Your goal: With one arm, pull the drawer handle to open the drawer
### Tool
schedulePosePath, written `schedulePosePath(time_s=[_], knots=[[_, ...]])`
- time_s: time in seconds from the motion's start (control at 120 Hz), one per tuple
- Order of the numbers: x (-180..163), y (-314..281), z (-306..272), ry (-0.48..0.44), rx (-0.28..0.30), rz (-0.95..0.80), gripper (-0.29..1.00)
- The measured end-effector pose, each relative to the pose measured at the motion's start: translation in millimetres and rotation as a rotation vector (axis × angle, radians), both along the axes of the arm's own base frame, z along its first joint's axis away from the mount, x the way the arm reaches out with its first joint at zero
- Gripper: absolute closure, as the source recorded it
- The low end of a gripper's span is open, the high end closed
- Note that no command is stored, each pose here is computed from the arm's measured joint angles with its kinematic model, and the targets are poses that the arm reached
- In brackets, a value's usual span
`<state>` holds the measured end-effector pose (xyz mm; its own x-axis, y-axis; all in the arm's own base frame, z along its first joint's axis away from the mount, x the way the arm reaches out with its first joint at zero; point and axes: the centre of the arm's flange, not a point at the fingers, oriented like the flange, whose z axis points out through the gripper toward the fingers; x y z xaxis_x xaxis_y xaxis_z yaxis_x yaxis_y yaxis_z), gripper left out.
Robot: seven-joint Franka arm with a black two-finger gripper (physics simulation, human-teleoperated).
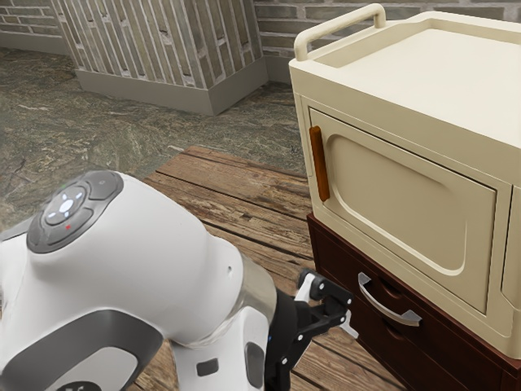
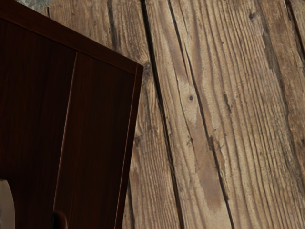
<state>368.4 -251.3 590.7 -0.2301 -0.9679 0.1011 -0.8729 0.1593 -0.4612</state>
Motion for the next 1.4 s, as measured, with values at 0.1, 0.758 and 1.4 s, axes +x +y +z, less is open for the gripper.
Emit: schedulePosePath(time_s=[0.1,0.758,1.4], knots=[[1,-7,-2,-0.007,-0.002,-0.016,0.0],[47,-2,-23,-0.04,-0.004,0.06,0.0],[76,11,-48,-0.053,0.025,0.109,0.0]])
